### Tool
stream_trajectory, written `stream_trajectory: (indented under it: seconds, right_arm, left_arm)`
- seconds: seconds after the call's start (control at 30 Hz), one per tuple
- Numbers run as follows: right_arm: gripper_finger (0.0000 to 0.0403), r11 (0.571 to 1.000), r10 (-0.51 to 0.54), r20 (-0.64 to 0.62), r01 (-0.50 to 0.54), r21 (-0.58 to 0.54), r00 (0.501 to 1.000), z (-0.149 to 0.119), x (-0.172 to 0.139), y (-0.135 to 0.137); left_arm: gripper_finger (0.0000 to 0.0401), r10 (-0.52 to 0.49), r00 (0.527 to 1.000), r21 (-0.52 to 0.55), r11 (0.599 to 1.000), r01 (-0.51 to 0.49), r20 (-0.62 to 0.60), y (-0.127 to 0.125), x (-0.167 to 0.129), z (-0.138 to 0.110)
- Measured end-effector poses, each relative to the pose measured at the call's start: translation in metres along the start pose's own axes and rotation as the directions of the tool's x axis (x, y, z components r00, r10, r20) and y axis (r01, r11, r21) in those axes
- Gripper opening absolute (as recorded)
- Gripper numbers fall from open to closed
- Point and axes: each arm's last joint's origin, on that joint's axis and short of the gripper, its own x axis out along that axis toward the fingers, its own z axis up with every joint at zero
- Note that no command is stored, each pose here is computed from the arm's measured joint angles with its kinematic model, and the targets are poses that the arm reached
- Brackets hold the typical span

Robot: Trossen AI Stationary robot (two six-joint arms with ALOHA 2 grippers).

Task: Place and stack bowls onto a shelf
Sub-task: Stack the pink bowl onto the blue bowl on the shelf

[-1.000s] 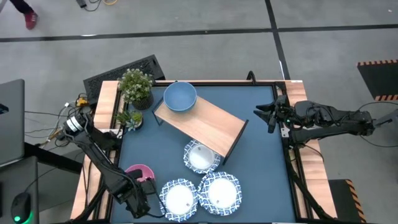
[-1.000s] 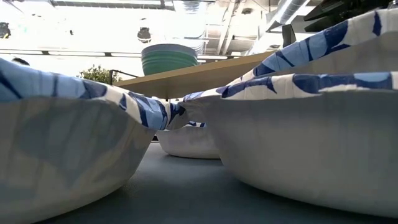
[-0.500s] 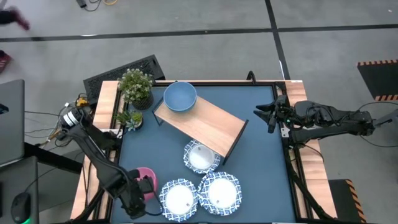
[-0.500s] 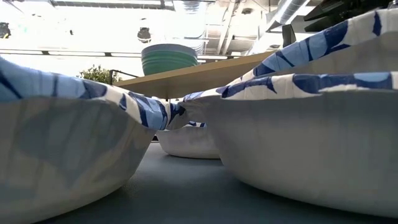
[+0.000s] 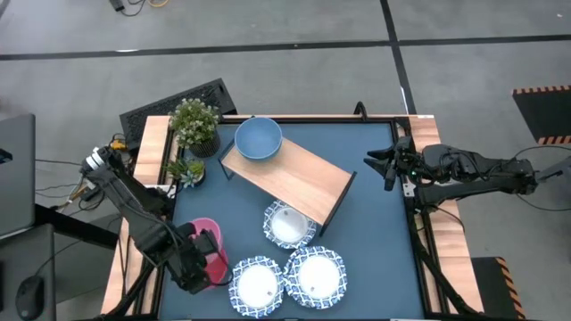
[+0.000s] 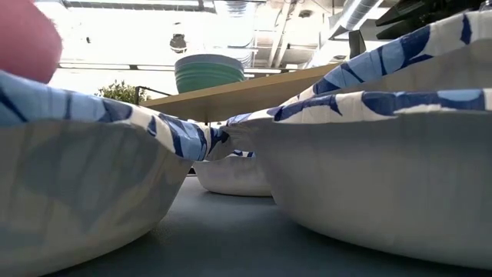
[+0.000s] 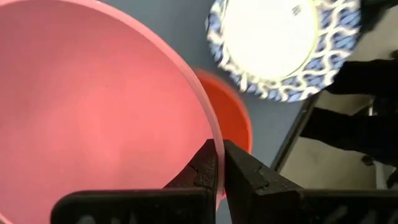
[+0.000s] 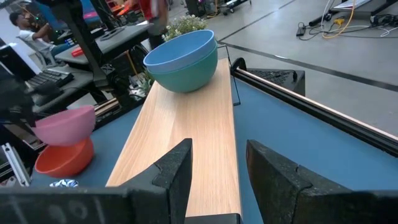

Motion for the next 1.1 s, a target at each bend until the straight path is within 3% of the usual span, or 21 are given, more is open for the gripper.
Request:
stream_trajectory:
  seconds: [0.17,0.37,0.6,0.73,0.87,1.1]
  right_arm:
    - [0.0177,1.000,0.000,0.000,0.000,0.000,1.000,0.000,0.000,0.000]
    - [0.0177,1.000,0.000,0.000,0.000,0.000,1.000,0.000,0.000,0.000]
    - [0.0177,1.000,0.000,0.000,0.000,0.000,1.000,0.000,0.000,0.000]
    - [0.0177,1.000,-0.001,0.000,0.001,-0.001,1.000,0.000,0.000,0.000]
    - [0.0177,1.000,-0.001,0.000,0.001,0.000,1.000,0.000,0.000,0.000]
    - [0.0177,1.000,-0.009,0.005,0.009,0.000,1.000,0.000,0.000,0.000]
  left_arm:
    - [0.0000,-0.025,0.993,0.038,0.999,0.021,0.113,0.002,-0.046,0.018]
    - [0.0000,0.140,0.919,0.063,0.983,-0.175,0.368,0.023,-0.094,0.053]
    - [0.0000,0.275,0.843,0.117,0.923,-0.365,0.462,0.067,-0.126,0.112]
    - [0.0000,0.358,0.803,0.161,0.863,-0.480,0.476,0.097,-0.138,0.137]
    - [0.0000,0.384,0.785,0.205,0.823,-0.530,0.487,0.122,-0.141,0.163]
    - [0.0000,0.349,0.821,0.341,0.783,-0.520,0.451,0.150,-0.126,0.203]
